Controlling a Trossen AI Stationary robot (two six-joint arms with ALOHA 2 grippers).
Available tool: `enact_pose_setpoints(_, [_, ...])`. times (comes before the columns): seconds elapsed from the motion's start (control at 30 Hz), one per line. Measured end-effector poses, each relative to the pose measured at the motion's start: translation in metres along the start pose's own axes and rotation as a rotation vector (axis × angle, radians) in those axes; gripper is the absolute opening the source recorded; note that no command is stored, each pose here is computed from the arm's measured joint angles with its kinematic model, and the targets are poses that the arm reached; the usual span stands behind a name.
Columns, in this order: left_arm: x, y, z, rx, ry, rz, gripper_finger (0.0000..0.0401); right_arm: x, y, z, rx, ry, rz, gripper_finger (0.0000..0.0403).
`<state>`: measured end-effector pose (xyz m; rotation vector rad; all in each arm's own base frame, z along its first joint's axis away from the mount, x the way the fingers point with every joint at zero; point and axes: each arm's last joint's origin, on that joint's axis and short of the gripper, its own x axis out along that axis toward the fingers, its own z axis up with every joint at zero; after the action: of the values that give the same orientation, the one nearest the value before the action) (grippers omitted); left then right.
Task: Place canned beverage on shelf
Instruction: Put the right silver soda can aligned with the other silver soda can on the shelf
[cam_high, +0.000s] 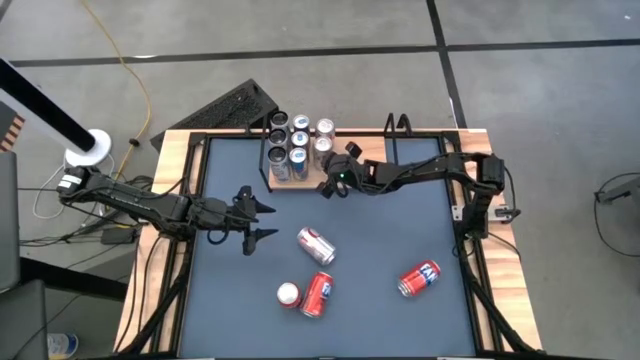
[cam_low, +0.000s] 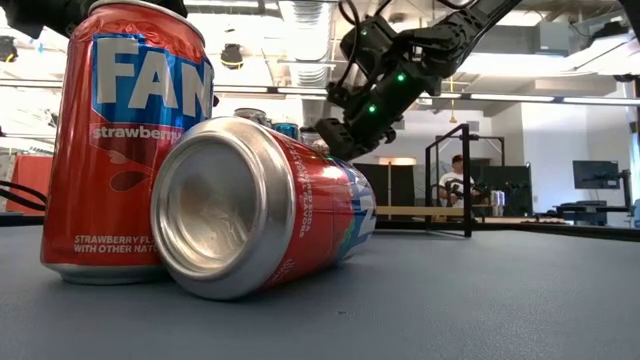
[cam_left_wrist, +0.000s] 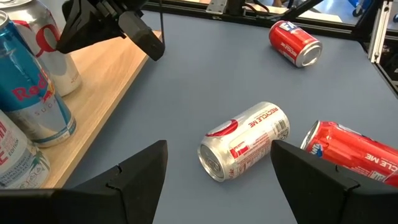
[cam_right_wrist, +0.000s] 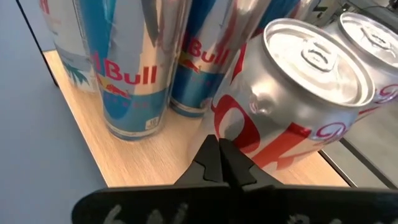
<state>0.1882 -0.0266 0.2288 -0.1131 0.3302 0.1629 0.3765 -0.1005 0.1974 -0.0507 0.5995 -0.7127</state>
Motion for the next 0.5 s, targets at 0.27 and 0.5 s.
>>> enact_pose_setpoints(0.27, [0.0000,0.0000,0.0000,-0.001,0.000,0.000,0.0275,-0.0001,-0.0010,-0.0035,-0.003,0.032,-0.029,0.0000])
enact_pose_setpoints(0.5, [0.0000,0.0000,0.0000,-0.006,0.000,0.000,0.0275,-0.0047,0.0085,-0.0023,-0.029,0.013,0.006,0.0000])
